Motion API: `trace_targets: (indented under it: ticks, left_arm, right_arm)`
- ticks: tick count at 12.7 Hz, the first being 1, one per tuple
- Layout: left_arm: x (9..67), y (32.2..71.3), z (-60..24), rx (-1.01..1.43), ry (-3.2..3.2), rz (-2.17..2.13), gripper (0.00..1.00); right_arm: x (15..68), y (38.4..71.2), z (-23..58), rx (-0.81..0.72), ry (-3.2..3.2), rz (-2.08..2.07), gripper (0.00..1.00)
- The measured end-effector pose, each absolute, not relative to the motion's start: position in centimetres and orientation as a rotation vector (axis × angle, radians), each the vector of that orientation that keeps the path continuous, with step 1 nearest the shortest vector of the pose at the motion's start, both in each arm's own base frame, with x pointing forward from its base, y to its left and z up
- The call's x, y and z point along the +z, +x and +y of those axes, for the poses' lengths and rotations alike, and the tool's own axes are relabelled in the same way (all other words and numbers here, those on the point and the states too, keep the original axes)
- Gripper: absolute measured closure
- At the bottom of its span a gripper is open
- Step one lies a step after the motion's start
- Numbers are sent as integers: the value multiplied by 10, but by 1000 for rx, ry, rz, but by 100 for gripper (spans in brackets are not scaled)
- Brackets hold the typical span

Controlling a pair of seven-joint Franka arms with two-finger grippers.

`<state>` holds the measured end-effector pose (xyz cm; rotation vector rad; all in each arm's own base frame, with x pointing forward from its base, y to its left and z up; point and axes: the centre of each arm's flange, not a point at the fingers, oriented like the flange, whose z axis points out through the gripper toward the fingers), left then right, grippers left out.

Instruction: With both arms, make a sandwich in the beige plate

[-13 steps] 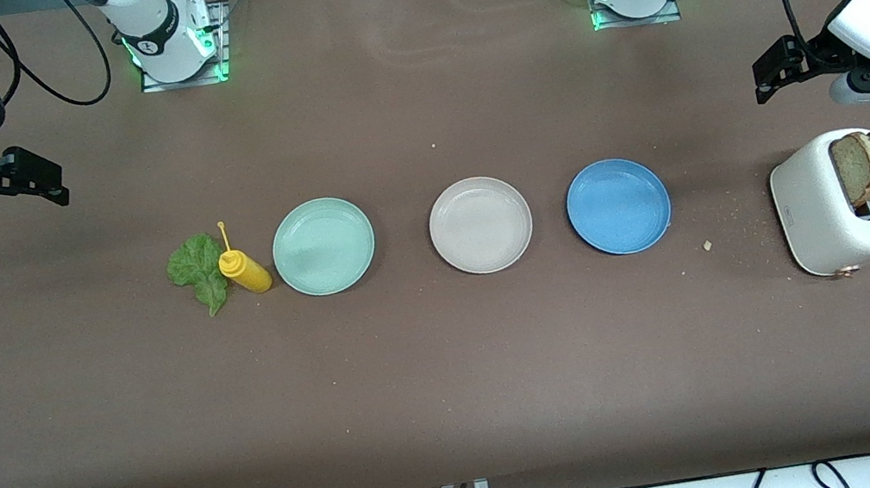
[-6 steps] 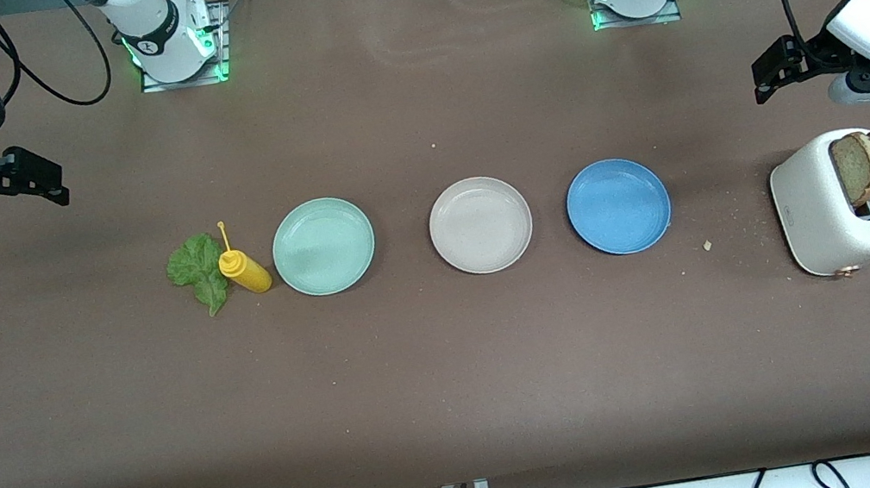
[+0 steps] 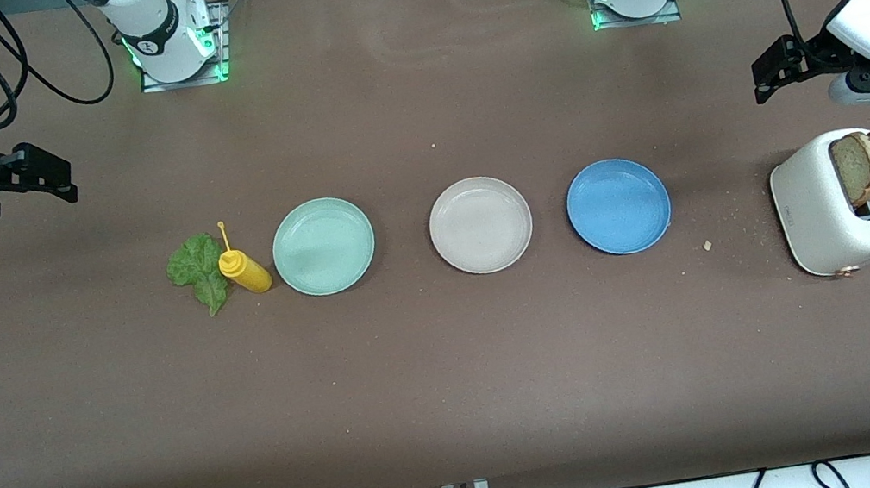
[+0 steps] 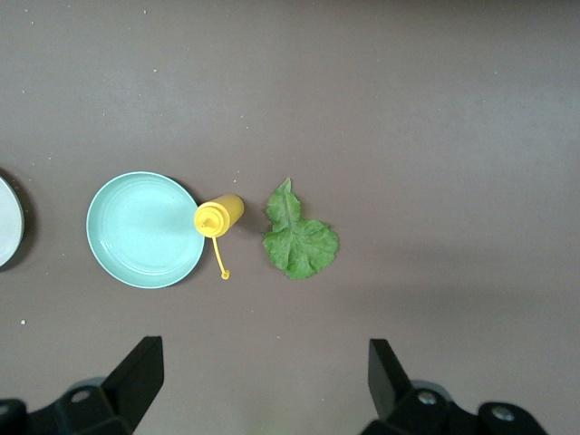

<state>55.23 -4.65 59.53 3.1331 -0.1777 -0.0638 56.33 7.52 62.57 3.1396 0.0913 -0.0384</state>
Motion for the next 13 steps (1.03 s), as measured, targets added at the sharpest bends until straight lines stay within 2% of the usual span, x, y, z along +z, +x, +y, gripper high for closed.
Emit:
trace_targets:
  ticks: [13]
  left_arm:
    - [595,552,-47,-64,3133,-180,0]
  right_arm:
    - [623,562,74,-65,3137,88,0]
